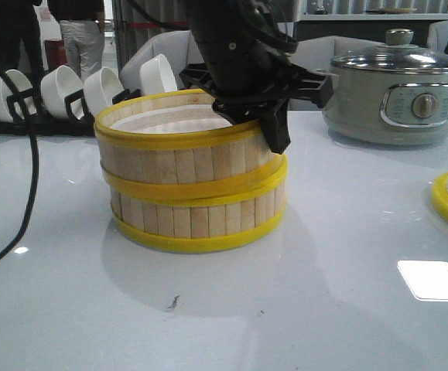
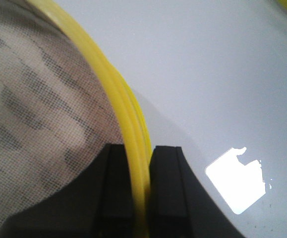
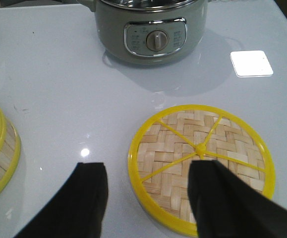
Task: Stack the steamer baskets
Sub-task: 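Lower the basket onto the middle basket and open the left gripper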
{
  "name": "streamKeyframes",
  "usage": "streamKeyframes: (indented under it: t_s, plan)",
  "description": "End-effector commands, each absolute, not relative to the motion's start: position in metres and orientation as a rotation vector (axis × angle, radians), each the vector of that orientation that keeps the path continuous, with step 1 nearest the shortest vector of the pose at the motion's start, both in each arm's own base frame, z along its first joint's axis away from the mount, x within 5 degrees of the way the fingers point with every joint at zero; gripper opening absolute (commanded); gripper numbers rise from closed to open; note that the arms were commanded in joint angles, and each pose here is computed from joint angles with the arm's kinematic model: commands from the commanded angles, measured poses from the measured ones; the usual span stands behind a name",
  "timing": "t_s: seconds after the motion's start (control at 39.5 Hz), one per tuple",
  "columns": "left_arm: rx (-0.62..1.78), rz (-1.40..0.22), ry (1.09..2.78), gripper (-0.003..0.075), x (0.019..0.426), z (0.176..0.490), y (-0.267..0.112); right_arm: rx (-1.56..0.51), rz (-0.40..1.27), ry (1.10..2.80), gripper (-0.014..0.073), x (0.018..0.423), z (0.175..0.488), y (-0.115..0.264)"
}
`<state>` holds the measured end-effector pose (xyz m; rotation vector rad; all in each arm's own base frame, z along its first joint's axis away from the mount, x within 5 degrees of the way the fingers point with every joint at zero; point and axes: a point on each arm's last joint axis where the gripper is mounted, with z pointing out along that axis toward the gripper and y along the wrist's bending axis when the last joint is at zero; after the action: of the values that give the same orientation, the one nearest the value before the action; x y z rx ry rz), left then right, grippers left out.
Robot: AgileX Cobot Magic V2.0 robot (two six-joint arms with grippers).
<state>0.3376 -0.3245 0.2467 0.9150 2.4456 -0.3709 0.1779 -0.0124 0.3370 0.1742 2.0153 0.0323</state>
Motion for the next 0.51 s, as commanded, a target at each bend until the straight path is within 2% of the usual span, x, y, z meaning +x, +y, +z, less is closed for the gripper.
streamKeyframes:
  t_s: [0.0,0.48]
  plan:
    - [0.865,-0.469,2.277,0.0085,0.3338,0.2865,-0.3328,0.163,0.024,1.900,0.0477,0.1796,0.3566,-0.0133]
    - [0.860,-0.521,2.271,0.0085,0.3273,0.2877,-0.3406,0.163,0.024,1.902,0.0477,0.1796,0.3564,-0.0133]
